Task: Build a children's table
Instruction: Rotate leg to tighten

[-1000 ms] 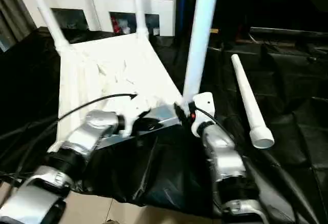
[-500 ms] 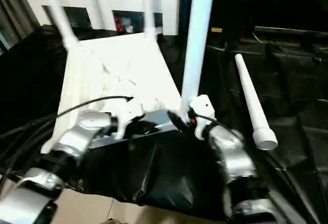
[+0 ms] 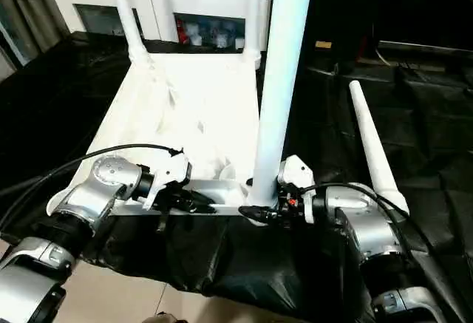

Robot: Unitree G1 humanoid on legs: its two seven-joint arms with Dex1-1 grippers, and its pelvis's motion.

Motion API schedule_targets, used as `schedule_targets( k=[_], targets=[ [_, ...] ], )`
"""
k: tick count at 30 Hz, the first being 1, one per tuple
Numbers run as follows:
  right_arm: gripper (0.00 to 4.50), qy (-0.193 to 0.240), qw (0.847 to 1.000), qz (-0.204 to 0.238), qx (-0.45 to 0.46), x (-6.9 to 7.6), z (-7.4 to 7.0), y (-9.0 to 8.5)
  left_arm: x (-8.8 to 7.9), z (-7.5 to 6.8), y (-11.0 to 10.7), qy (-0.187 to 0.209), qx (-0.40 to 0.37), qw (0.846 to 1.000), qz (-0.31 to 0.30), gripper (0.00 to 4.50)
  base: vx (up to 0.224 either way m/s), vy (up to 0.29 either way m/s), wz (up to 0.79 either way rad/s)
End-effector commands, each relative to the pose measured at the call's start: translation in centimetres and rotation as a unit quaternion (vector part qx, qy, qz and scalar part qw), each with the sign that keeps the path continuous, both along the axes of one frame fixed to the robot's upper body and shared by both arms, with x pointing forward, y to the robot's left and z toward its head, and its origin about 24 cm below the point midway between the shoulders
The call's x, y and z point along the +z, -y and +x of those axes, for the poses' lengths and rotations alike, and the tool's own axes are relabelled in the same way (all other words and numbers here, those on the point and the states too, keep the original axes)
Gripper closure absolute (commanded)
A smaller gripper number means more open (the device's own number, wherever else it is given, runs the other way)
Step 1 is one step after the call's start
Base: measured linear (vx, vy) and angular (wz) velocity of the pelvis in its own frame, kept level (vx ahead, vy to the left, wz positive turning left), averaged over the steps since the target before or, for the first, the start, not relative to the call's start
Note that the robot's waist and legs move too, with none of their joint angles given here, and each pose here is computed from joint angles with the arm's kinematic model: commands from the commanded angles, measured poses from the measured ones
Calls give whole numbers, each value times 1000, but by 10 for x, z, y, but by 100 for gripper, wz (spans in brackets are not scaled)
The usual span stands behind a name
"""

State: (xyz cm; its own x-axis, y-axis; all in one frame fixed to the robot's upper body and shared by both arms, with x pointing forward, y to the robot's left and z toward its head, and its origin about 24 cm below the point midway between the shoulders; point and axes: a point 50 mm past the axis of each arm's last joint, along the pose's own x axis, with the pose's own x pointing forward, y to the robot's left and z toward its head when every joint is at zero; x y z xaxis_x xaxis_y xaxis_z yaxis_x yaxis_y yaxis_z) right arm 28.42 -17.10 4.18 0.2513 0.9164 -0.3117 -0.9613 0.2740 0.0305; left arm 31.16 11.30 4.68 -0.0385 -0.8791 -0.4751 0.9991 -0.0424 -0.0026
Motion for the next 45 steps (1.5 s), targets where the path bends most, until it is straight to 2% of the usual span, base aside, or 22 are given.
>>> schedule_targets(
  k=[1, 5, 7, 10, 12, 13, 14, 15, 16, 20, 22, 23, 24, 26, 31, 32, 34, 36, 39, 41, 45],
  targets=[
    [169, -2, 1000, 7, 27, 3, -2, -9, 5, 0, 6, 4, -26, 1000, -9, 450, 0, 0, 0],
    [174, -17, 999, 22, 18, -1, -7, -12, 3, 1, 6, -5, -7, 1000, -19, 450, 0, 0, 0],
    [175, -33, 999, 25, -15, -8, -10, -15, 3, 2, 11, -18, 18, 999, -36, 450, 0, 0, 0],
    [176, -19, 990, 28, -135, -17, 1, -18, -1, 3, 18, -12, 52, 998, -31, 450, 0, 0, 0],
    [176, -6, 970, 28, -240, -21, 13, -18, -5, 6, 26, -3, 89, 996, -26, 450, 0, 0, 0],
    [176, -6, 970, 28, -240, -21, 13, -18, -5, 6, 26, -3, 89, 996, -26, 450, 0, 0, 0],
    [176, -7, 947, 31, -320, -25, 20, -19, -7, 8, 36, 5, 126, 992, -28, 450, 0, 0, 0],
    [176, -5, 937, 28, -348, -27, 22, -21, -8, 8, 41, 7, 144, 989, -32, 450, 0, 0, 0],
    [176, -5, 937, 28, -348, -27, 22, -21, -8, 8, 41, 7, 144, 989, -32, 450, 0, 0, 0],
    [176, -20, 889, 36, -457, -34, 28, -37, -7, 11, 65, 31, 215, 975, -44, 450, 0, 0, 0],
    [176, -15, 892, 41, -451, -33, 28, -42, -7, 10, 68, 33, 211, 976, -48, 450, 0, 0, 0],
    [176, 2, 899, 42, -436, -30, 27, -48, -6, 8, 72, 37, 205, 977, -53, 450, 0, 0, 0],
    [141, 4, 899, 43, -435, -30, 27, -48, -6, 8, 72, 37, 205, 977, -54, 450, 0, 0, 0],
    [106, 14, 901, 57, -430, -27, 27, -50, -5, 6, 73, 35, 201, 977, -63, 450, 0, 0, 0],
    [64, 46, 922, 51, -381, -18, 27, -39, -4, 6, 63, 40, 187, 980, -60, 450, 0, 0, 0],
    [54, 54, 933, 49, -354, -16, 26, -35, -4, 6, 57, 40, 172, 983, -56, 450, 0, 0, 0],
    [54, 61, 956, 47, -284, -10, 22, -26, -5, 4, 45, 33, 142, 988, -46, 450, 0, 0, 0],
    [54, 60, 963, 45, -260, -8, 20, -24, -4, 4, 41, 31, 129, 990, -46, 450, 0, 0, 0],
    [54, 46, 986, 40, -153, -3, 9, -15, 0, 1, 27, 8, 78, 996, -47, 450, 0, 0, 0],
    [54, 34, 994, 27, -99, -2, 3, -10, 2, 0, 19, 0, 54, 998, -38, 450, 0, 0, 0],
    [54, 23, 998, 8, -50, -1, 0, -5, 3, 0, 12, -3, 31, 999, -26, 450, 0, 0, 0]
  ],
)
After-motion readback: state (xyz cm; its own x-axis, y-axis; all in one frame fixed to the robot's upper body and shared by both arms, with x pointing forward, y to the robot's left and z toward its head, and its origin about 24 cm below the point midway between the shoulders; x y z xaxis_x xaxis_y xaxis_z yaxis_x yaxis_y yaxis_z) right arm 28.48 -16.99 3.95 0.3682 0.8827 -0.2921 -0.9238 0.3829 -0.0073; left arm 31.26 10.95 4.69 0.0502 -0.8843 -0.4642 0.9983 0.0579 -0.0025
